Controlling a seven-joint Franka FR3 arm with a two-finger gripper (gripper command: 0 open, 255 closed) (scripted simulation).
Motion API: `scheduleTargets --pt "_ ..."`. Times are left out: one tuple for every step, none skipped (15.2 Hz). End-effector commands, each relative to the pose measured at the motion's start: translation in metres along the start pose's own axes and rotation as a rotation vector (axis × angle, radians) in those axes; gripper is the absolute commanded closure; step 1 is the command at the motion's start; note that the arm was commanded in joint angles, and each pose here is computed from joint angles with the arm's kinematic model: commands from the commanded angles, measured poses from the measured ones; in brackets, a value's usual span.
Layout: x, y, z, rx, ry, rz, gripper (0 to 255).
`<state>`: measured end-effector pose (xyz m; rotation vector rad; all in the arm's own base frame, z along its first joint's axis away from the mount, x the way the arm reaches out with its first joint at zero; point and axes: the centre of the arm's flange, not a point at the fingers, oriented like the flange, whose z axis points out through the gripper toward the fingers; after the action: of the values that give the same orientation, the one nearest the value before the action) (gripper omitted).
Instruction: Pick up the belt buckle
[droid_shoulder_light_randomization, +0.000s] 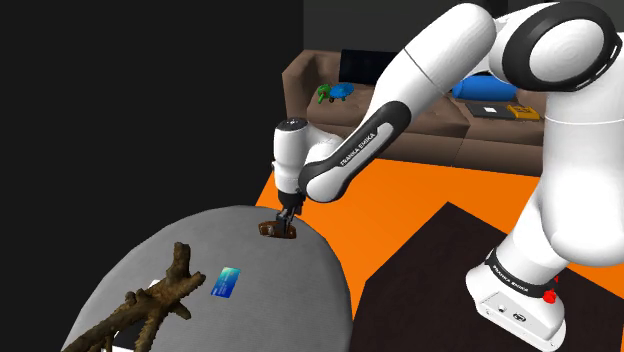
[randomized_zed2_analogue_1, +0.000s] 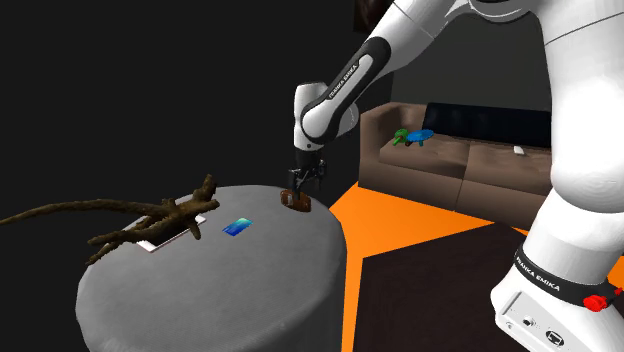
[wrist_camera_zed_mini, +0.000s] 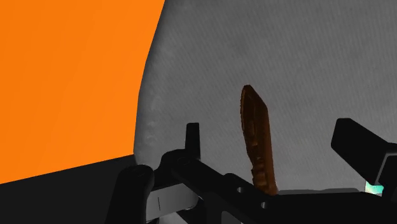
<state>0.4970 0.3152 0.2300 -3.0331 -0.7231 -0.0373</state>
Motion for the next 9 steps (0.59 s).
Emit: scheduleTargets --pt "0.002 -0.003 0.012 0.001 0.001 -0.008 0" --pt "0.002 -0.003 0.017 0.001 0.001 -0.008 0" --pt "0.002 -0.003 0.022 0.001 0.001 -0.008 0" --pt "0.002 -0.003 0.027 0.001 0.001 -0.008 0" --pt "0.002 -0.003 0.033 0.001 0.001 -0.008 0" --pt "0.002 -0.003 0.038 0.001 0.001 -0.008 0" --pt "0.002 -0.003 0.041 0.001 0.001 -0.008 0" --pt "0.002 -0.003 0.041 0.001 0.001 -0.008 0" --pt "0.002 -0.004 0.040 0.001 0.000 -0.008 255"
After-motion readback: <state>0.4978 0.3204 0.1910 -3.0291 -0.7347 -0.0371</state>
